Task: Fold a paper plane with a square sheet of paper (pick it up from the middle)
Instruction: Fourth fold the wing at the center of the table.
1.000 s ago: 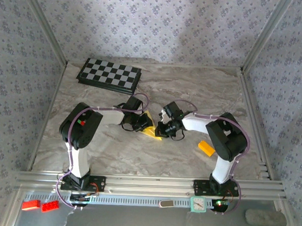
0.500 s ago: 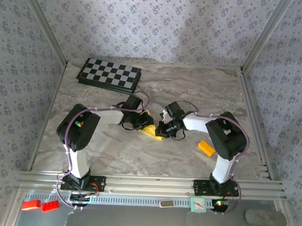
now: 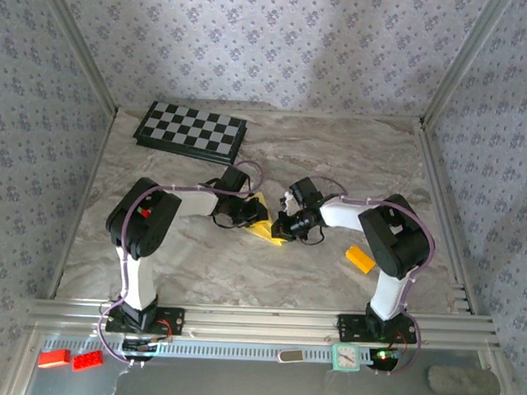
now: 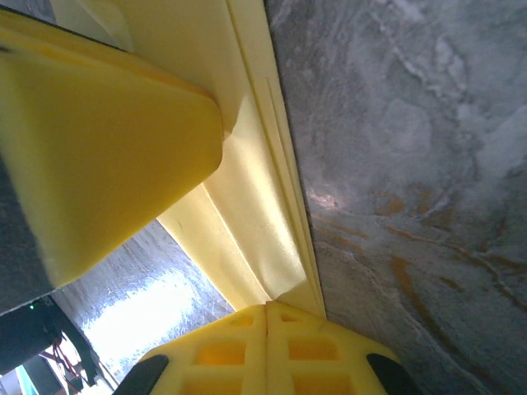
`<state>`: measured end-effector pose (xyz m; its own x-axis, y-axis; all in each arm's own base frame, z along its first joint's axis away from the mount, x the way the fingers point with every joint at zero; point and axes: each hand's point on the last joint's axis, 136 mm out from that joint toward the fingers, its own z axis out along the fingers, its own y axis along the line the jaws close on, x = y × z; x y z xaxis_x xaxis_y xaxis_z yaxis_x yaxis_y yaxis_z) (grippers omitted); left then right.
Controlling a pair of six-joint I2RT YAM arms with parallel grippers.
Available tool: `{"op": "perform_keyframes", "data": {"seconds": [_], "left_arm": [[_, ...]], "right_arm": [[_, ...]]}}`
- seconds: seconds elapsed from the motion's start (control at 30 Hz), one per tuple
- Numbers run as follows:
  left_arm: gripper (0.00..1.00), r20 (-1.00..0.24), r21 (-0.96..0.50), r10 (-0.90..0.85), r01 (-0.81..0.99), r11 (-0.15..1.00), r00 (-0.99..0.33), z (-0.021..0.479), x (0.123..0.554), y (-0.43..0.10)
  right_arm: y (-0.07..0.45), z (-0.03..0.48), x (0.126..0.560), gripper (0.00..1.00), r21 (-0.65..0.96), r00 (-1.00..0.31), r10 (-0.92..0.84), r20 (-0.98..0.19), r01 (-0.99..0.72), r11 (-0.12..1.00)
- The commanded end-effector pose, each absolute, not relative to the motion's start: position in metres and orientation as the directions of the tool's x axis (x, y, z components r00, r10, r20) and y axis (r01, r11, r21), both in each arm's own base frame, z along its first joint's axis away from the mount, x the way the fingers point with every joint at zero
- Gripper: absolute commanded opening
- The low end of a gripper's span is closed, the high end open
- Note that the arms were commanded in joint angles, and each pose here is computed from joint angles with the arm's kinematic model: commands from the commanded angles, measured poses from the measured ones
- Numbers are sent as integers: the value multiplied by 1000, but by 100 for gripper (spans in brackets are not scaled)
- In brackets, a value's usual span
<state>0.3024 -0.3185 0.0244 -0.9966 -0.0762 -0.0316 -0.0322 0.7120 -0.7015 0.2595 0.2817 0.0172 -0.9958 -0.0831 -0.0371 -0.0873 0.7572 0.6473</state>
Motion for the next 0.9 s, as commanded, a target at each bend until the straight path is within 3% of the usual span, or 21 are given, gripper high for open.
{"op": "perform_keyframes", "data": {"seconds": [0.0, 0.27, 0.6, 0.87], "left_arm": [[18, -35, -669, -73, -31, 742, -997, 7, 305, -311], [18, -48, -675, -78, -26, 738, -996, 9, 313, -300], [18, -23, -686, -83, -44, 727, -996, 6, 310, -303], [18, -18, -687, -84, -49, 725, -996, 5, 310, -305]], "right_arm": [[246, -26, 234, 1, 507, -994, -47, 97, 8, 862], [239, -24, 232, 1, 508, -994, -50, 100, 8, 861], [282, 45, 277, 4, 683, -992, -69, -108, -125, 720], [282, 25, 283, 4, 642, -996, -62, -71, -93, 761]]}}
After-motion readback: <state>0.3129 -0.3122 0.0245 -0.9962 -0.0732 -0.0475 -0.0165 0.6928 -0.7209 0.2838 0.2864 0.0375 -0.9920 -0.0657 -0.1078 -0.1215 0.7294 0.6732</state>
